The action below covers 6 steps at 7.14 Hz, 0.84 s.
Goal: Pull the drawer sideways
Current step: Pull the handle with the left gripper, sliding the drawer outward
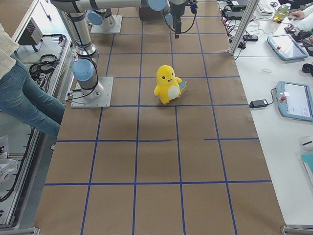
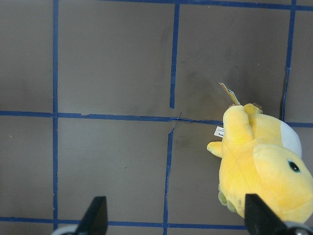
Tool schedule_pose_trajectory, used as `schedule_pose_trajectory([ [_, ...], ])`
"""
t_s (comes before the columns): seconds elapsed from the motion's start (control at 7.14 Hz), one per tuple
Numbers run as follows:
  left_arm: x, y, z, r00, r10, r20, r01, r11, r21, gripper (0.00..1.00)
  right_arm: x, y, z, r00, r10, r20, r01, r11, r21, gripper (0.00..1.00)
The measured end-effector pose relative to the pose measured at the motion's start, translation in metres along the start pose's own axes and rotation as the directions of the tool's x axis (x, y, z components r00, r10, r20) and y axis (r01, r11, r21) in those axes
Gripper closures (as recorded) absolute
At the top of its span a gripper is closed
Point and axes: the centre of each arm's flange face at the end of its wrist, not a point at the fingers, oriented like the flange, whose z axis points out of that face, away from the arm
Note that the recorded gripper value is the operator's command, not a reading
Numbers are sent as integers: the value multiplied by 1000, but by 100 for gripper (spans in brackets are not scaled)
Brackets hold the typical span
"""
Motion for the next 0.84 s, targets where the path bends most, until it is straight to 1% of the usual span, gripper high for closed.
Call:
schedule_pose_trajectory([
  [0.84, 2, 3, -7, 1000, 4, 2, -4, 1000, 16, 84, 0, 0, 0, 1000, 0, 0, 0, 1000, 0, 0],
])
